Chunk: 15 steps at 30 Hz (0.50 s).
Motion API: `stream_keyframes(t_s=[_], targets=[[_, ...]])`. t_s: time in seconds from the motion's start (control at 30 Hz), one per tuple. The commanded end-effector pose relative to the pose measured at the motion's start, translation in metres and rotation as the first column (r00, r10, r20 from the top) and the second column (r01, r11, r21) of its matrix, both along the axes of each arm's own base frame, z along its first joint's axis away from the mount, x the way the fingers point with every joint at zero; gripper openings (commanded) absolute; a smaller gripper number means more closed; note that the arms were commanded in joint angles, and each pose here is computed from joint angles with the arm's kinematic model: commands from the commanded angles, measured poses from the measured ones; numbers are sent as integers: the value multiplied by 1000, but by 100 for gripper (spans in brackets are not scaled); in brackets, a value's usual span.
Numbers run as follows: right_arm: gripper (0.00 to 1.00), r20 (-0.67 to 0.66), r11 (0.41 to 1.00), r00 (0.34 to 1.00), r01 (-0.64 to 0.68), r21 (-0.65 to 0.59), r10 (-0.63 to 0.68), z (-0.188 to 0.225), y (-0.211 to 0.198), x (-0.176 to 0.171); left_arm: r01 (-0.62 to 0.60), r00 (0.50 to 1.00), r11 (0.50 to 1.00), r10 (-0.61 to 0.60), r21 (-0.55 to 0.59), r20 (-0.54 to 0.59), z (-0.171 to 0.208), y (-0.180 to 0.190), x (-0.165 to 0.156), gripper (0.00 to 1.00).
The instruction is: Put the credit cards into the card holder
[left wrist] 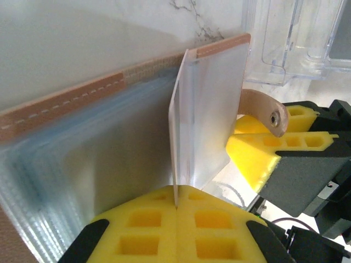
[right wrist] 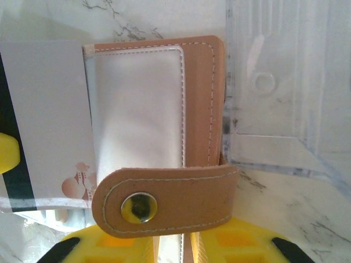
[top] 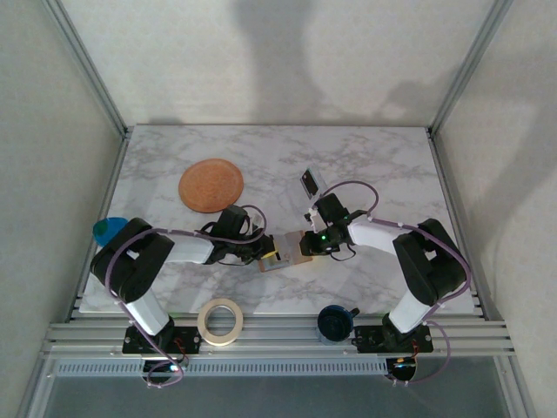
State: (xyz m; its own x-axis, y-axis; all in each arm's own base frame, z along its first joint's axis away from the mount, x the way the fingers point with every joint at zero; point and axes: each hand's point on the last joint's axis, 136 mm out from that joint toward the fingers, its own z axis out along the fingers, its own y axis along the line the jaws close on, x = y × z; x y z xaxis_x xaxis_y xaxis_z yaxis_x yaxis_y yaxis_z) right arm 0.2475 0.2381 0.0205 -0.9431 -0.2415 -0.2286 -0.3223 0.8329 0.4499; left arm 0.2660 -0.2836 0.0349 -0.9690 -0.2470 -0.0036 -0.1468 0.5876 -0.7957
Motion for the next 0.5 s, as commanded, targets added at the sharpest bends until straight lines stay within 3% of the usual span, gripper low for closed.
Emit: stream_keyframes(t_s=[0.0, 0.47], targets=[[23, -48, 999, 999, -16, -31, 15, -13, -5, -12, -47, 999, 997, 49, 60, -23, -10, 9, -3, 0], [23, -64, 999, 998, -29, -38, 26, -17, -5, -13, 27, 998, 1000, -27, 1, -58, -9, -10, -16, 0]])
